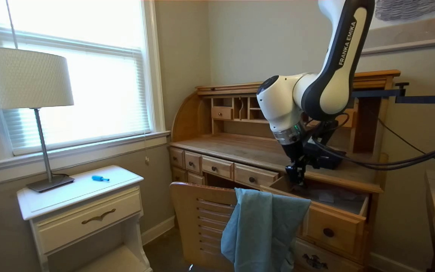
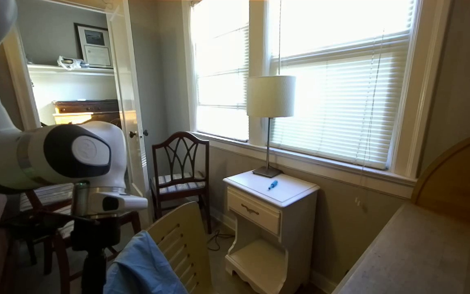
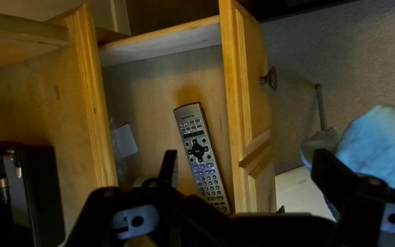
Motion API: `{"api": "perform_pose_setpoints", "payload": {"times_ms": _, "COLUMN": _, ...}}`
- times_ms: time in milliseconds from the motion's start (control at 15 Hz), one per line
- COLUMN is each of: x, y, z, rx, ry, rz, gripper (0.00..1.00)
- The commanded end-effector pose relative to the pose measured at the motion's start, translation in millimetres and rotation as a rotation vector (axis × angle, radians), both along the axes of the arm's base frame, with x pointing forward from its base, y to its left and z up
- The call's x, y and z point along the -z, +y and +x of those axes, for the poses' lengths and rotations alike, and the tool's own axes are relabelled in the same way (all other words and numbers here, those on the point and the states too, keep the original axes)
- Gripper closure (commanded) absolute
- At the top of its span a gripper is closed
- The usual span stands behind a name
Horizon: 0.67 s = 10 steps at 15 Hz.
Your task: Close the drawer
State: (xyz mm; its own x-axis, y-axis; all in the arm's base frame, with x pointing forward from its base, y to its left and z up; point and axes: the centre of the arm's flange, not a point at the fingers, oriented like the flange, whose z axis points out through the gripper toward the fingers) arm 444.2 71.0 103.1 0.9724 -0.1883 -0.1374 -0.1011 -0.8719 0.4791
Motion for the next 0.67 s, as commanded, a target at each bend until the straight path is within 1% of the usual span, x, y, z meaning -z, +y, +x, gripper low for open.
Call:
{"api": "perform_pose_setpoints", "payload": {"times_ms": 0, "x": 27, "y": -4, "z": -2, "rx": 0.008, "ry": 0.007, "rz": -0.032, "gripper": 0.00}}
{"api": "perform_pose_setpoints", "payload": {"times_ms": 133, "x": 34, "y": -12, "z": -4, "rx": 0.034, "ry": 0.030, "rz": -0.045, "gripper": 0.00}}
{"api": "perform_pose_setpoints", "payload": {"times_ms": 200, "x": 24, "y": -9, "z": -7, "rx": 0.022, "ry": 0.036, "rz": -0.025, "gripper": 0.00}}
{"api": "perform_pose_setpoints", "payload": {"times_ms": 267, "x": 27, "y": -12, "z": -8, "rx": 0.027, "ry": 0.042, "rz": -0.030, "gripper": 0.00}}
{"api": "perform_pose_setpoints", "payload": {"times_ms": 467, "x": 32, "y": -13, "z": -7, "rx": 0.033, "ry": 0.044, "rz": -0.035, "gripper": 0.00}}
{"api": "perform_pose_setpoints", "payload": {"times_ms": 533, "x": 36, "y": -13, "z": -6, "rx": 0.017, "ry": 0.051, "rz": -0.042, "gripper": 0.25}}
{"api": "perform_pose_setpoints", "payload": {"times_ms": 600, "x": 38, "y": -13, "z": -7, "rx": -0.014, "ry": 0.049, "rz": -0.048, "gripper": 0.26}}
